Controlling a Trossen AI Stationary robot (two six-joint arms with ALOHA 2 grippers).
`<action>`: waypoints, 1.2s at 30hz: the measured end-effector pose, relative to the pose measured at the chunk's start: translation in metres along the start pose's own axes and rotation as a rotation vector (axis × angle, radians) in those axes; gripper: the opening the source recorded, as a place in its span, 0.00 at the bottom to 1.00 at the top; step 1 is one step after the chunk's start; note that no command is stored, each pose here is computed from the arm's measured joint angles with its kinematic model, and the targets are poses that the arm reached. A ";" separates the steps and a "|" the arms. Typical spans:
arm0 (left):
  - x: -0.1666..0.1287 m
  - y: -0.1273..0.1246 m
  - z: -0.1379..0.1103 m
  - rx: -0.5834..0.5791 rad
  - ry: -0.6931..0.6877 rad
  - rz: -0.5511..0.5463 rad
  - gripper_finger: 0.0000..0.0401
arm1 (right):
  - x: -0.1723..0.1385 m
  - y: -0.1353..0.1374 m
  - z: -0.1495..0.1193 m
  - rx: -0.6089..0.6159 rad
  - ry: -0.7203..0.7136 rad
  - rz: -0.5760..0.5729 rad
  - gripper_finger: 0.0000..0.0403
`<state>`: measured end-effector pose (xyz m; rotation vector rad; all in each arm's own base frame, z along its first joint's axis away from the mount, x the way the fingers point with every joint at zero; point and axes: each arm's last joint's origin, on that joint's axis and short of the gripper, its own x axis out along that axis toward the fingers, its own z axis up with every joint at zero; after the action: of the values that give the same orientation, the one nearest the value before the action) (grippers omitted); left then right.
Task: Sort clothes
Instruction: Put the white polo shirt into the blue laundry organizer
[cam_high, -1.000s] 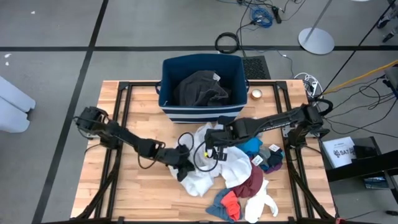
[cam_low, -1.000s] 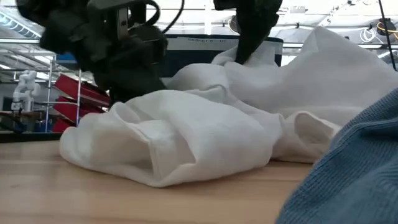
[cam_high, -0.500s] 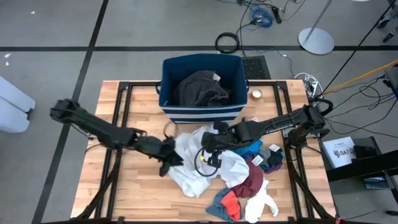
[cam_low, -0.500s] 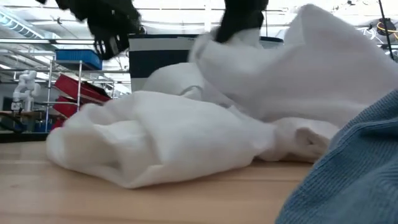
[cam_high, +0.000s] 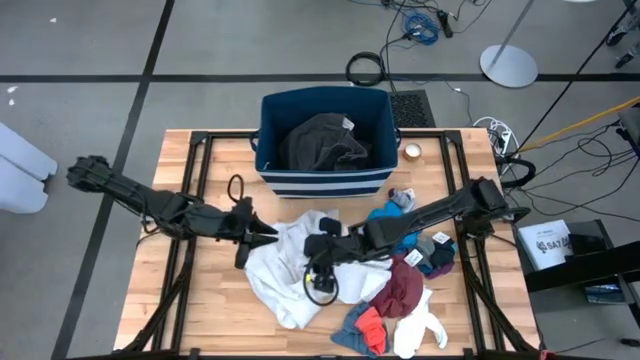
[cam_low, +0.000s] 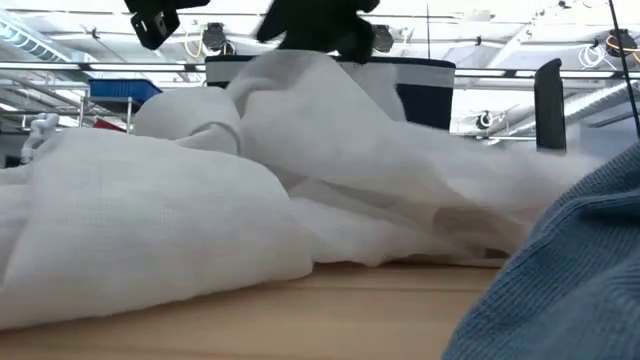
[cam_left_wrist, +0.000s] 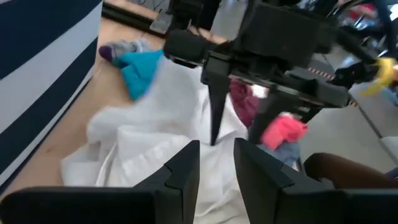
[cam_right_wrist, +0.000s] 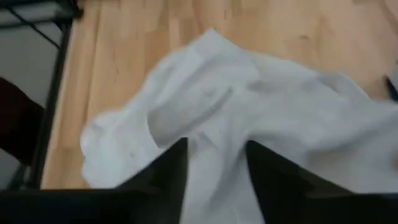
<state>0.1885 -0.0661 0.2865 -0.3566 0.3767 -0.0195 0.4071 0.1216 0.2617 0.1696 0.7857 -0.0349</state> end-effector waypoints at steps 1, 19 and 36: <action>0.000 0.001 -0.001 0.002 0.012 0.007 0.27 | 0.005 0.003 -0.001 -0.001 -0.007 0.011 0.45; 0.000 0.004 -0.007 0.013 0.073 0.044 0.27 | 0.108 0.031 -0.057 -0.055 0.045 0.079 0.88; 0.000 0.005 -0.008 0.017 0.073 0.069 0.27 | 0.131 0.008 -0.092 -0.078 0.234 -0.214 0.86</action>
<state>0.1851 -0.0637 0.2778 -0.3262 0.4607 0.0315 0.4358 0.1486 0.1060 0.0148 1.0347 -0.1890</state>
